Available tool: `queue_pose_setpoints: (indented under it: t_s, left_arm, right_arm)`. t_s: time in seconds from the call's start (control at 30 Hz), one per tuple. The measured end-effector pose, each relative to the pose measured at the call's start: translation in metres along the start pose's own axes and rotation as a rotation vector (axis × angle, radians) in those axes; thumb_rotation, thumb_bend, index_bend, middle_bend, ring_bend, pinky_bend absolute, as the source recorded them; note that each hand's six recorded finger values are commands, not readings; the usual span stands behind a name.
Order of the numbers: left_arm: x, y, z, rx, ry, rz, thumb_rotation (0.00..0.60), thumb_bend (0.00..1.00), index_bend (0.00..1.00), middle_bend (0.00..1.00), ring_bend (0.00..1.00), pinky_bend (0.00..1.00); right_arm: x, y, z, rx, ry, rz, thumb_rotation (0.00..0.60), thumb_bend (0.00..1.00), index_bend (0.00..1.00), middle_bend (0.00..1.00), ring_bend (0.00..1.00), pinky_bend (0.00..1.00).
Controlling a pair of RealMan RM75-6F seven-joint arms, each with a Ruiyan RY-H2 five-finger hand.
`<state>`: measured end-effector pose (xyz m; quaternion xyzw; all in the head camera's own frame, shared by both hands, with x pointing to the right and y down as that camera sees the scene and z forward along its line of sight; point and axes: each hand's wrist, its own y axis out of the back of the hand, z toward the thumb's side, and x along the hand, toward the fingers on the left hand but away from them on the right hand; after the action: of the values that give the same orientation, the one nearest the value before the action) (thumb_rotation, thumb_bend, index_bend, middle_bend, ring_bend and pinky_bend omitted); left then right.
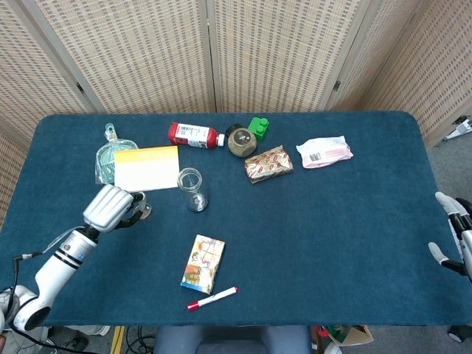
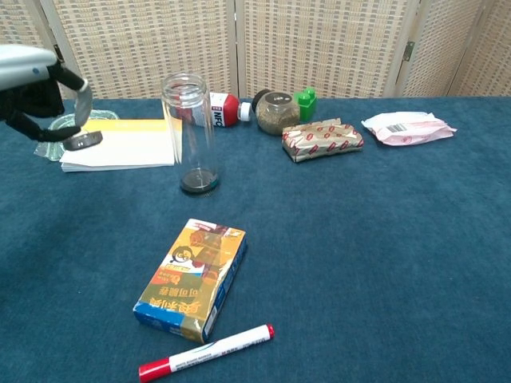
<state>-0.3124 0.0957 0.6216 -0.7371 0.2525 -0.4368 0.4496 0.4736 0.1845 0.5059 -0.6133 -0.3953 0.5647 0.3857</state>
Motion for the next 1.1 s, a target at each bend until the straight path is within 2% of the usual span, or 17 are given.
queue_pose_setpoints:
  t_s: [0.13,0.23,0.5,0.7,1.1]
  left_arm:
    - [0.007,0.033,0.002,-0.008,0.004,0.076,0.6,0.46,0.63,1.0,0.96,1.0]
    - [0.015,0.047,0.005,-0.024,0.003,0.118,0.6,0.46,0.63,1.0,0.96,1.0]
    - [0.04,0.068,0.022,-0.071,-0.034,0.2,0.6,0.46,0.62,1.0,0.96,1.0]
    - [0.061,0.07,0.036,-0.078,-0.053,0.204,0.6,0.46,0.62,1.0,0.96,1.0]
    - [0.096,0.052,0.05,-0.077,-0.057,0.162,0.6,0.46,0.62,1.0,0.96,1.0]
  right_arm:
    - [0.0,0.001,0.001,-0.003,0.003,-0.005,0.6,0.29,0.02,0.13,0.08,0.23]
    - [0.0,0.0,0.001,-0.003,0.005,-0.001,0.6,0.29,0.02,0.13,0.08,0.23]
    - [0.003,0.0,0.0,-0.002,0.002,-0.001,0.6,0.29,0.02,0.13,0.08,0.23]
    - [0.005,0.001,-0.001,-0.001,-0.003,-0.002,0.6,0.29,0.02,0.13,0.08,0.23]
    - [0.003,0.007,-0.003,0.013,-0.009,-0.014,0.6,0.29,0.02,0.13,0.08,0.23]
